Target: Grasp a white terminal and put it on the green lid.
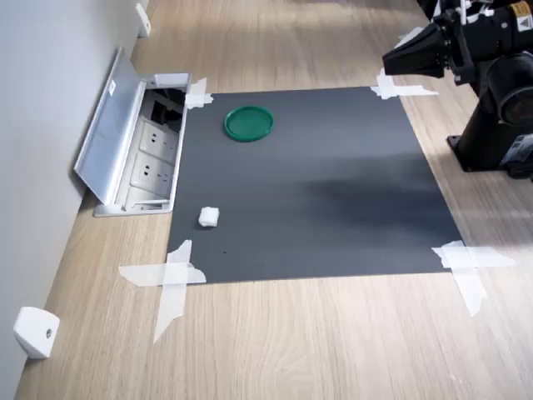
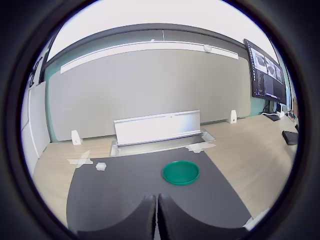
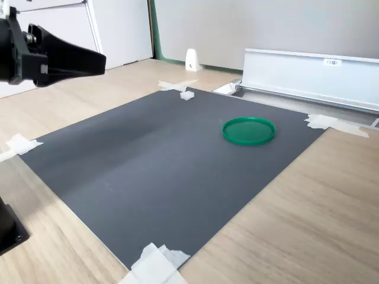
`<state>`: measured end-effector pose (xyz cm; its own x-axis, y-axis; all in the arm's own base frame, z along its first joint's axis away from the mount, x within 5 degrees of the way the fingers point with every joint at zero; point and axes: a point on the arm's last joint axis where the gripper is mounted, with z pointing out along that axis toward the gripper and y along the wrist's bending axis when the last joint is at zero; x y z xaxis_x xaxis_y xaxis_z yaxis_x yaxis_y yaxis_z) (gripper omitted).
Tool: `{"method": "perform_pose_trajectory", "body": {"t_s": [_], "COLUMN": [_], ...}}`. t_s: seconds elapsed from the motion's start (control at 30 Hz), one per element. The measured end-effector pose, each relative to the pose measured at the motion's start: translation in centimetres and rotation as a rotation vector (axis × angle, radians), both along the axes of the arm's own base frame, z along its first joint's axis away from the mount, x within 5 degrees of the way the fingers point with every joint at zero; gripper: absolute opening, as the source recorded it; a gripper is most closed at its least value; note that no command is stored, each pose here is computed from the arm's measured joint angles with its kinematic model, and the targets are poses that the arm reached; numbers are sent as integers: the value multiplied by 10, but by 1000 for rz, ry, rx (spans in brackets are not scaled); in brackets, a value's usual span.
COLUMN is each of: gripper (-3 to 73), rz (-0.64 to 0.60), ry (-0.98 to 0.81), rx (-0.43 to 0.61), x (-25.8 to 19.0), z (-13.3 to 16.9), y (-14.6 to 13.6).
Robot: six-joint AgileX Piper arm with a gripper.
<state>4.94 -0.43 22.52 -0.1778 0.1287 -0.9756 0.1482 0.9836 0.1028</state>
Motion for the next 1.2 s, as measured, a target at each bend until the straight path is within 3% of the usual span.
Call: {"method": "perform_pose_trajectory", "body": {"t_s": [0.4, 0.73, 0.93, 1.2], "gripper": [-9, -9, -9, -3], "rz": [76, 455, 475, 540], "ry": [317, 481, 452, 626], "rx": [-42, -268, -285, -297], "x": [30, 60, 83, 124], "z": [27, 45, 83, 115], "y": [-2, 24, 29, 36]}}
